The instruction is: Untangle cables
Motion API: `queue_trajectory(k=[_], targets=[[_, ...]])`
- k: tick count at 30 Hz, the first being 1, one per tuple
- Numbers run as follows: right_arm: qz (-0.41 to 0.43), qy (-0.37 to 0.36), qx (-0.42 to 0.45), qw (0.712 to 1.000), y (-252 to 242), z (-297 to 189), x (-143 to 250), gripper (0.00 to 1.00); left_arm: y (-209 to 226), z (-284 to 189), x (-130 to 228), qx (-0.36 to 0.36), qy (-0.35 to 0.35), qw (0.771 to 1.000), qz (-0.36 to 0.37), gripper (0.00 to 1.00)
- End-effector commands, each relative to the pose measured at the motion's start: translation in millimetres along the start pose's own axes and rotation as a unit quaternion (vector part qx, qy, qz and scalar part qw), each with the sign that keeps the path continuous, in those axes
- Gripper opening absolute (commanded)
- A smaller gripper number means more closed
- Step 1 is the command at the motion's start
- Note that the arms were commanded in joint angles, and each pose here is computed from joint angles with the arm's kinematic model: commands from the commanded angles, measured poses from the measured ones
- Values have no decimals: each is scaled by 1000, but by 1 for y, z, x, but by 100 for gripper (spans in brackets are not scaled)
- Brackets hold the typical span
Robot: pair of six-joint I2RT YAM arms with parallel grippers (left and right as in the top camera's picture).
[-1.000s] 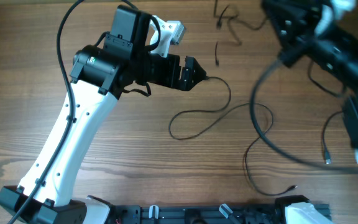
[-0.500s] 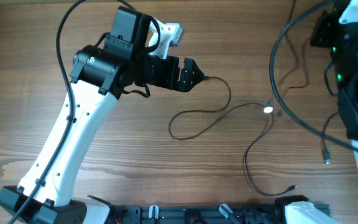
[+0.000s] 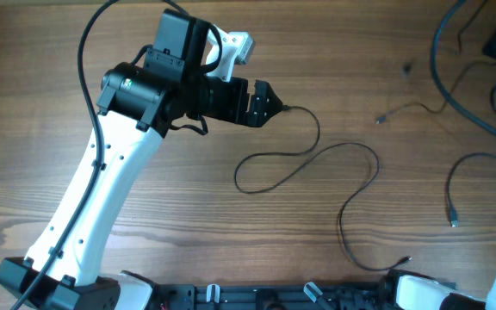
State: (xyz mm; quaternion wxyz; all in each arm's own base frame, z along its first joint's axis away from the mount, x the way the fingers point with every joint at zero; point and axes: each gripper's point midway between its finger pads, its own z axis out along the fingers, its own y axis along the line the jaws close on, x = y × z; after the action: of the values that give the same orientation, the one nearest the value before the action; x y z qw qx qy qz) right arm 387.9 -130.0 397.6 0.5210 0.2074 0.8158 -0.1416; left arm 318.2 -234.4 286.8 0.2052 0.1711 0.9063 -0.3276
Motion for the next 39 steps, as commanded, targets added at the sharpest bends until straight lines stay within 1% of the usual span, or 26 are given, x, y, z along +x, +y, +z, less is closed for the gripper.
queue_trajectory(k=[1, 10, 12, 16, 20, 24, 27, 28, 29, 31, 34, 39], targets=[[33, 22, -42, 998, 2, 11, 7, 4, -5, -9, -2, 0, -12, 1000, 13, 100], [56, 79, 16, 995, -39, 62, 38, 4, -5, -9, -2, 0, -12, 1000, 13, 100], [80, 95, 35, 992, -54, 76, 48, 4, -5, -9, -2, 0, -12, 1000, 13, 100], [99, 115, 65, 986, -82, 97, 63, 4, -5, -9, -2, 0, -12, 1000, 13, 100], [118, 115, 98, 982, -118, 115, 70, 4, -5, -9, -2, 0, -12, 1000, 13, 100], [170, 120, 139, 968, -162, 136, 87, 4, -5, -9, -2, 0, -12, 1000, 13, 100], [237, 144, 176, 945, -195, 154, 118, 4, -5, -9, -2, 0, -12, 1000, 13, 100], [261, 156, 187, 934, -204, 160, 133, 9, -5, -9, -2, 0, -12, 1000, 13, 100], [271, 167, 191, 928, -208, 163, 142, 25, -5, -9, -2, 0, -12, 1000, 13, 100], [286, 193, 201, 917, -216, 168, 162, 99, -5, -9, -2, 0, -12, 1000, 13, 100], [301, 213, 201, 908, -218, 170, 177, 100, -5, -9, -2, 0, -12, 1000, 13, 100], [308, 220, 174, 909, -208, 169, 176, 100, -5, -9, -2, 0, -12, 1000, 13, 100]])
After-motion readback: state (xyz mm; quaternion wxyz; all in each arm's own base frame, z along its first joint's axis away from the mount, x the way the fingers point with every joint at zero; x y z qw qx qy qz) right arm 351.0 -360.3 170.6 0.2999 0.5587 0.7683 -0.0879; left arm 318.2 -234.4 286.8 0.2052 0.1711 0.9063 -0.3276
